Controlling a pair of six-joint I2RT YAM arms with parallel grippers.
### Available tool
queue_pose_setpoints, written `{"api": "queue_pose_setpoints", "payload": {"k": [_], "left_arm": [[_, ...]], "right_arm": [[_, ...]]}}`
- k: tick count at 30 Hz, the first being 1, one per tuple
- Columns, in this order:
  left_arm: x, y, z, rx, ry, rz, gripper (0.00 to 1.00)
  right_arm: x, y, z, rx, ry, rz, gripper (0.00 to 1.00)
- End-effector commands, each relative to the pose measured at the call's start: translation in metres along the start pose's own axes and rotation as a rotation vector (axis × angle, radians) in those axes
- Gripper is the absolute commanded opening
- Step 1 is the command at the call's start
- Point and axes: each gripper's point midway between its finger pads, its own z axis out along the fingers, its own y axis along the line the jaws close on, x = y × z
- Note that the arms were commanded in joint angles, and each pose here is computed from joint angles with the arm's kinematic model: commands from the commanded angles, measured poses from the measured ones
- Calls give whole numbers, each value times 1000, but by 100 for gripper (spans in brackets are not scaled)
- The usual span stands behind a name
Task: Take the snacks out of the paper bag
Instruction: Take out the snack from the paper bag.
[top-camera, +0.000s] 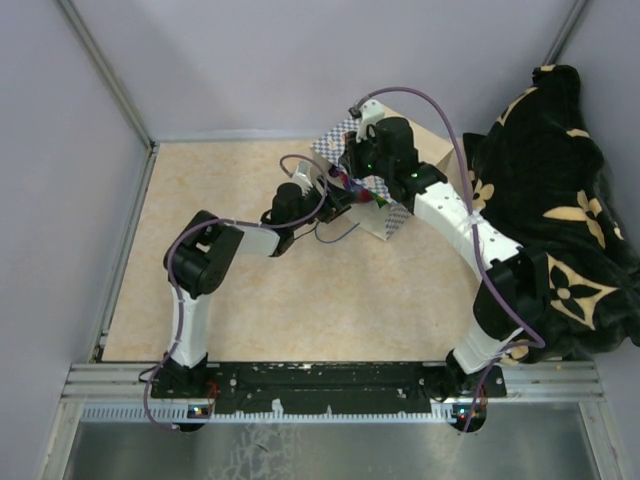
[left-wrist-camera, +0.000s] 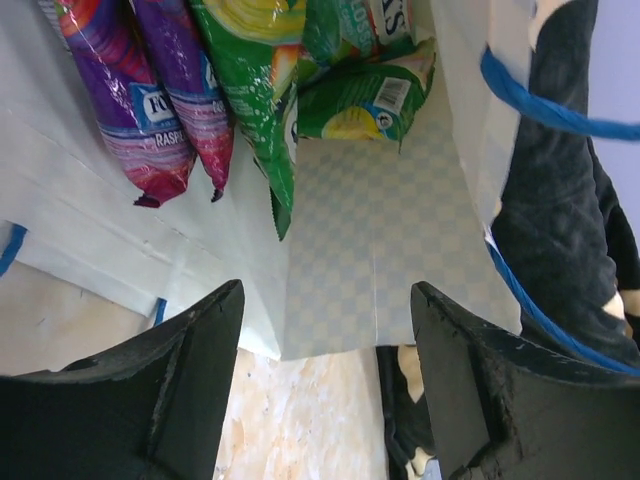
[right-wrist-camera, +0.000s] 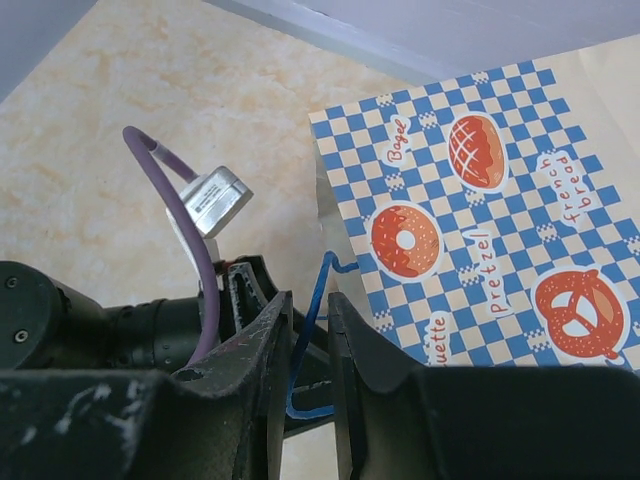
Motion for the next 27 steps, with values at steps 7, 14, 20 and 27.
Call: {"api": "queue_pose_setpoints", "payload": {"k": [7,14,20,27], "left_arm": [[-4,10,26,-108,-91,-30,68],[13,16,48,-168,-56,7,65],[22,20,62,-188,-64,2,64],[25,20,77,-195,-73,11,62]], "right_arm": [[-49,2,-31,5,-145,13,22],[-55,-2,-41,15,-176,32,22],[-52,-3,-46,6,-182,49,22],[-51,-6,-56,9,-191,49,22]]}}
